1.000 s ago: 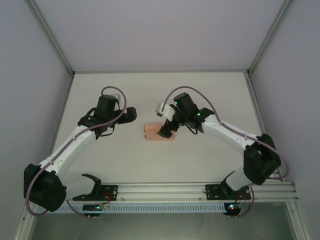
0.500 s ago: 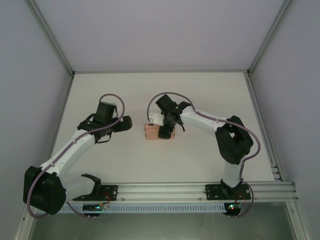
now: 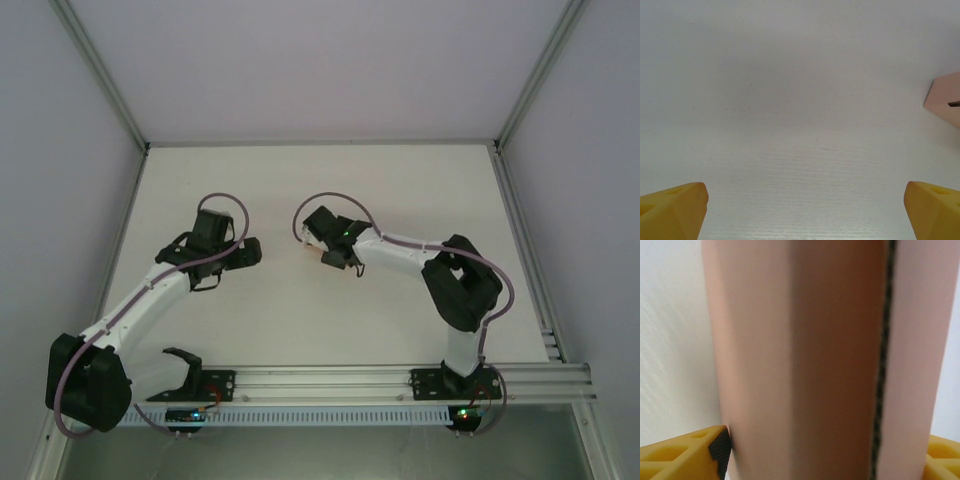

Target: Assemble paper box

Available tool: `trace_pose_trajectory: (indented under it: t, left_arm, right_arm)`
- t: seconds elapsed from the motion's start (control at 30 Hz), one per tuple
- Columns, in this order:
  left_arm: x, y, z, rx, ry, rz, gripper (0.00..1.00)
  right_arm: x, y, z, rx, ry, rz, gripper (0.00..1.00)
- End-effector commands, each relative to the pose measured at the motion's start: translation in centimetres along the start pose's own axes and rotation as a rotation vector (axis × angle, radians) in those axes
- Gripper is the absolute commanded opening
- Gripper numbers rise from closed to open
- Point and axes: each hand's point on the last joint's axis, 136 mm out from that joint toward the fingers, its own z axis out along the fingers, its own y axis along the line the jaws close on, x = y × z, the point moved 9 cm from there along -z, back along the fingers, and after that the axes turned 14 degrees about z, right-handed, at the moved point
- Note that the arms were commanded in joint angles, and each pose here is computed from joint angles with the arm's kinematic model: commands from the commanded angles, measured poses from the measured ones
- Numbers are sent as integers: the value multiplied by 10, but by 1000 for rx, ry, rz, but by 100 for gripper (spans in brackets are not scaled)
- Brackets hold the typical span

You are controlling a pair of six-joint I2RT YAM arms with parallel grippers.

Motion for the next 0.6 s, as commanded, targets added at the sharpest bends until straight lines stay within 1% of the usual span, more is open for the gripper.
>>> trace_pose_trajectory:
  t: [0.0, 0.03, 0.23, 0.33, 0.4, 0.57]
  left_arm:
    - [3, 3, -4, -9, -1, -21, 99]
    - [3, 3, -3, -5, 2, -21, 100]
    - [5, 2, -4, 9, 4, -30, 100]
    - [7, 2, -4, 15, 6, -35, 99]
    - [9, 2, -5, 22, 2, -37, 99]
    - [12, 2, -7, 30, -1, -44, 99]
  right_arm:
    - [5, 12, -10, 145, 44, 47, 80]
    - [5, 19, -15, 176, 45, 43, 82]
    - [9, 45, -34, 311, 58, -6, 82]
    - [13, 53, -40, 329, 85, -10, 84]
    - [14, 61, -43, 298, 94, 1, 86]
    - [18, 89, -51, 122, 84, -23, 94]
